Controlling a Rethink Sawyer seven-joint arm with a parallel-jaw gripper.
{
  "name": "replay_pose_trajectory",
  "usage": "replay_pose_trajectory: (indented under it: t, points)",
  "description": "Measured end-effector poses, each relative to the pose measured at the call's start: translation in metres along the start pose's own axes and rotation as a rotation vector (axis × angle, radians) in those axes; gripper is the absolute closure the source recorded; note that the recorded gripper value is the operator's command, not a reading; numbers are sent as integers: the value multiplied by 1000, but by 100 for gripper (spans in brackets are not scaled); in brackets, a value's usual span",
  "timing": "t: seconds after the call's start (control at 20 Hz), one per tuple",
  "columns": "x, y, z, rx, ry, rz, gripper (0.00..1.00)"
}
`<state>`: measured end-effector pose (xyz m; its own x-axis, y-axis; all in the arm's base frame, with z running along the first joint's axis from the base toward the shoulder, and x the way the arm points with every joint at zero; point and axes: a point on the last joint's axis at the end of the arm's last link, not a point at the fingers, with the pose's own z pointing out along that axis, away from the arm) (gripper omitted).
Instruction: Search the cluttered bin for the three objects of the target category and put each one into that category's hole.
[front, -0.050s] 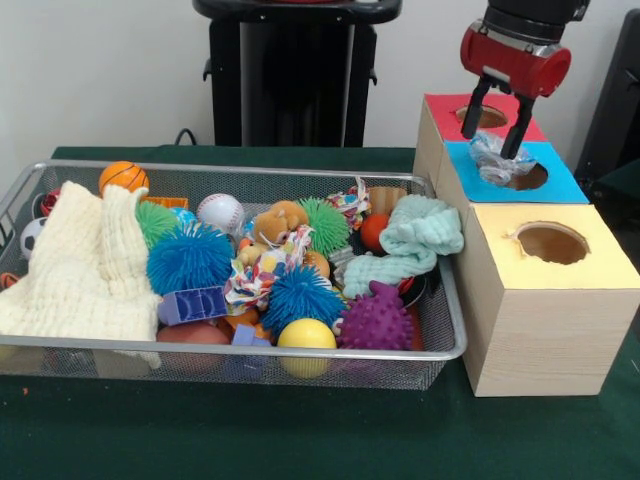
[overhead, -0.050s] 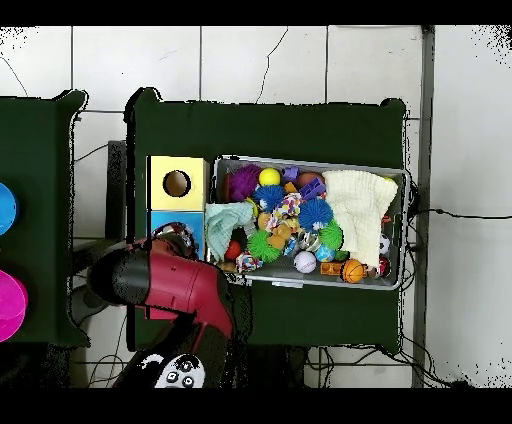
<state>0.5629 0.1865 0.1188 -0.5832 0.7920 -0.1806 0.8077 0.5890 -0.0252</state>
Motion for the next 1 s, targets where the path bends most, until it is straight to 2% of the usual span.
replay_pose_trajectory:
  t: [0.4, 0.55, 0.85, 1.0]
  points:
    - [-10, -3, 8, -8, -5, 20, 0]
    - [-8, -2, 13, -12, -5, 19, 0]
    - [8, 1, 31, -10, 22, 3, 0]
    - [8, 1, 31, -10, 26, 4, 0]
